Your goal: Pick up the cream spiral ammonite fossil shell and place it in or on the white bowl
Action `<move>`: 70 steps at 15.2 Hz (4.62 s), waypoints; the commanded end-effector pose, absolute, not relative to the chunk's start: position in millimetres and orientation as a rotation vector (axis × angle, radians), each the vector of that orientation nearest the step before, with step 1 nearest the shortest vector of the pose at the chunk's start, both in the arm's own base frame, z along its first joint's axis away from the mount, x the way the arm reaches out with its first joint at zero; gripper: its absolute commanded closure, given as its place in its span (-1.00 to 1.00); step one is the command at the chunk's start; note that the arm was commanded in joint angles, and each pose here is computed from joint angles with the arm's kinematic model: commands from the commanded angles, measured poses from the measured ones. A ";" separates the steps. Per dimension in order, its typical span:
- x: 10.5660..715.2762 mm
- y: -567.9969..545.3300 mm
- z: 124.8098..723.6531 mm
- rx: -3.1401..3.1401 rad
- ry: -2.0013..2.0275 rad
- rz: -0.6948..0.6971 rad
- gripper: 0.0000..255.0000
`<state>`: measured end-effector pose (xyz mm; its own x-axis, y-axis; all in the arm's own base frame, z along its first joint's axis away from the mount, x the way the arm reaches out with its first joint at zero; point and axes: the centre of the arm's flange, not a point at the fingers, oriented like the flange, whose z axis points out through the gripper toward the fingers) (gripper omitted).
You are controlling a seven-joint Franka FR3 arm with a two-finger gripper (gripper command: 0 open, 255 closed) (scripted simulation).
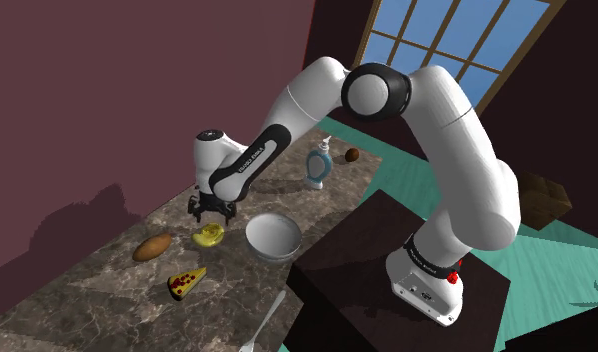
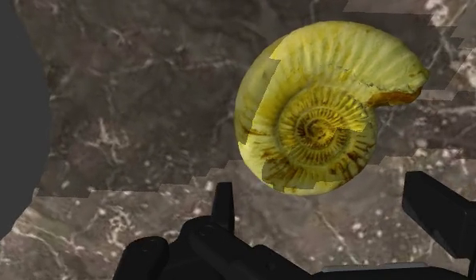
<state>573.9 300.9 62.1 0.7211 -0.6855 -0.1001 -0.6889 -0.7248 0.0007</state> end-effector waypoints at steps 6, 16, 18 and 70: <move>571.9 301.9 43.5 -2.878 1.156 0.145 -1.00; 571.8 301.9 43.7 -2.878 1.156 0.145 1.00; 571.8 301.8 43.7 -2.878 1.156 0.145 1.00; 404.3 169.4 228.1 -2.878 1.156 0.145 1.00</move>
<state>416.4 183.3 223.6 0.7190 -0.6876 -0.1013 -0.6911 -0.7228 0.0009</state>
